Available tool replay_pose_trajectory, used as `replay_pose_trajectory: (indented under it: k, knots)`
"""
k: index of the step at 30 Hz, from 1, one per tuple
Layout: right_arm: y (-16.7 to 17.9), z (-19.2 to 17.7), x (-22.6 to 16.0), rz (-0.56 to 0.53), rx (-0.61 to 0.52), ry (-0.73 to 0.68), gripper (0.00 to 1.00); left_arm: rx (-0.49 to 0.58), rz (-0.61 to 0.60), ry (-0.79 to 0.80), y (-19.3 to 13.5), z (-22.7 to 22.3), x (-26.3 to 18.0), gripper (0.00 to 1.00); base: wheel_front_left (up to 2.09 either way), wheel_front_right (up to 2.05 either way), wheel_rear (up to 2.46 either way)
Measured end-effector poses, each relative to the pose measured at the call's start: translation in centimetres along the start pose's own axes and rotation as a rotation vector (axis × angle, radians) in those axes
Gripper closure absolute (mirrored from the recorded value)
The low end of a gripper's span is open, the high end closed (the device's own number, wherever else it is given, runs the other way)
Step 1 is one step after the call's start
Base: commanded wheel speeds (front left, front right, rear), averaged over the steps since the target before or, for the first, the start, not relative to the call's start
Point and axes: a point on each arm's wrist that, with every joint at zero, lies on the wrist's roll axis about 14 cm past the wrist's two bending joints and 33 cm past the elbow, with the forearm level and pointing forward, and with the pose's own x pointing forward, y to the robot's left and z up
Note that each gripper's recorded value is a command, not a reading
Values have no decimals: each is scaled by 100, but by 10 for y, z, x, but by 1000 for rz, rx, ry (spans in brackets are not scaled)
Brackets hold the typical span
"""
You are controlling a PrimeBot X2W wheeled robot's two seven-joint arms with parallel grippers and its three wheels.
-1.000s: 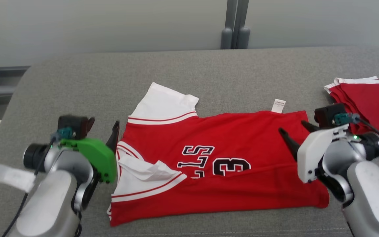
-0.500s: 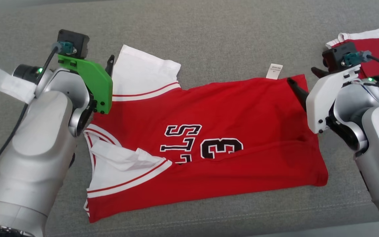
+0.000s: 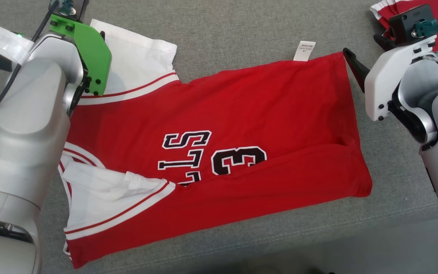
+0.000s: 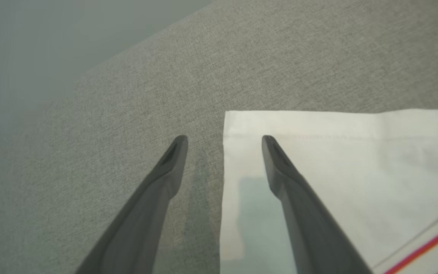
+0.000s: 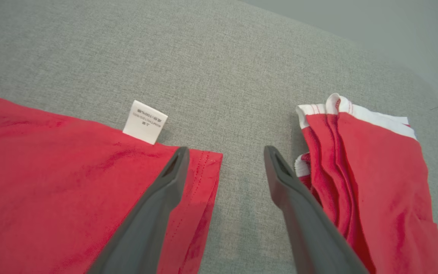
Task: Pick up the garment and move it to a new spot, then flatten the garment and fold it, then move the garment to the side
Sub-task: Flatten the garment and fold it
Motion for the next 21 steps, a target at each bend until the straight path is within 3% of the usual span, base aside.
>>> replay_pose_trajectory:
  k: [13, 14, 15, 17, 19, 21]
  knots:
    - [-14, -30, 14, -29, 9, 65, 0, -7, 21, 99, 8, -17, 38, 1, 0, 0, 0]
    - [-14, -30, 14, -29, 9, 65, 0, -10, 21, 100, 9, -17, 38, 20, 0, 0, 0]
    - [-14, -31, 15, -29, 8, 66, 0, -14, 20, 103, 9, -18, 39, 49, 0, 0, 0]
    - [-14, -32, 16, -28, 7, 71, 0, -24, 6, 112, 5, -21, 39, 71, 0, 0, 0]
    - [-14, -33, 18, -26, 5, 78, 0, -33, -9, 117, 0, -23, 39, 100, 0, 0, 0]
    - [-13, -33, 20, -23, 2, 81, 0, -43, -22, 124, -5, -24, 40, 100, 0, 0, 0]
